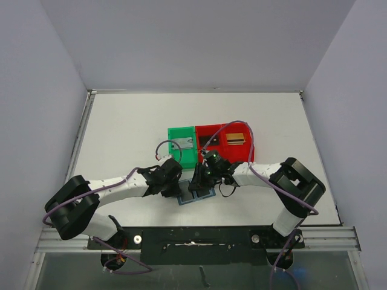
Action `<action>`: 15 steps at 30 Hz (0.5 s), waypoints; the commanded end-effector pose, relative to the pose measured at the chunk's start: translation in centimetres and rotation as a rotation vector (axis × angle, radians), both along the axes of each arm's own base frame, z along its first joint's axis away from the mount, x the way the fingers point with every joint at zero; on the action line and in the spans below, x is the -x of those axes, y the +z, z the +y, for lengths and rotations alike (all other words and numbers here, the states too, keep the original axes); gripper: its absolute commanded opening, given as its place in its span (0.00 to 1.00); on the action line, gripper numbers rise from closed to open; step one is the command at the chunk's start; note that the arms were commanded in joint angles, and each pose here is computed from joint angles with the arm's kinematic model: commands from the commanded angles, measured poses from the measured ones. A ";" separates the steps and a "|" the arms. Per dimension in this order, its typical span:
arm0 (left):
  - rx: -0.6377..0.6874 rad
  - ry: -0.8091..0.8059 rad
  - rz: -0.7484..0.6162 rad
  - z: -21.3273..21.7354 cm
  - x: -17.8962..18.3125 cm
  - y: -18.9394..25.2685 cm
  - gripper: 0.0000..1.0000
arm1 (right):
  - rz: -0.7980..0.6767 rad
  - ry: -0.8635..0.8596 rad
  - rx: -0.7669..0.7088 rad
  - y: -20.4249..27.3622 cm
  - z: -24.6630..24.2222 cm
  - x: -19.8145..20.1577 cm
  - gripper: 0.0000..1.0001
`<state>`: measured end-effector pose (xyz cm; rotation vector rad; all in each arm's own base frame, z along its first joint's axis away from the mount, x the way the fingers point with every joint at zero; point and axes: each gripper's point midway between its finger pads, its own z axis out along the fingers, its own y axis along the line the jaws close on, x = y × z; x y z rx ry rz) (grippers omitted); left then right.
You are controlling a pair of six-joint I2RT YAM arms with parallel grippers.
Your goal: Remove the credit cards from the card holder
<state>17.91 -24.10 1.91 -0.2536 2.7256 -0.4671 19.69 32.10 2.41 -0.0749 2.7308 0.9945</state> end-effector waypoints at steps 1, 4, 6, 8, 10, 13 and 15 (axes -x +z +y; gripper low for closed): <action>-0.009 -0.008 0.017 0.0 0.4 -0.8 0.12 | -0.026 -0.016 0.018 0.0 0.1 -0.7 0.23; -0.020 -0.006 0.019 0.3 0.5 -1.0 0.11 | -0.024 -0.021 0.051 -0.3 -0.3 -0.8 0.23; -0.026 -0.004 0.020 0.4 0.5 -1.0 0.11 | -0.037 -0.036 0.098 -0.4 -0.9 -0.9 0.24; -0.034 -0.002 0.018 0.6 0.5 -1.0 0.11 | -0.058 -0.046 0.158 -0.5 -1.5 -1.0 0.25; -0.037 -0.002 0.019 0.6 0.5 -1.1 0.10 | -0.074 -0.037 0.176 -0.3 -1.6 -1.1 0.27; -0.038 -0.002 0.021 0.6 0.5 -1.2 0.10 | -0.068 -0.023 0.194 -0.7 -1.5 -0.9 0.28; -0.039 -0.004 0.021 0.6 0.5 -1.3 0.09 | -0.067 -0.018 0.207 -0.9 -1.3 -0.8 0.28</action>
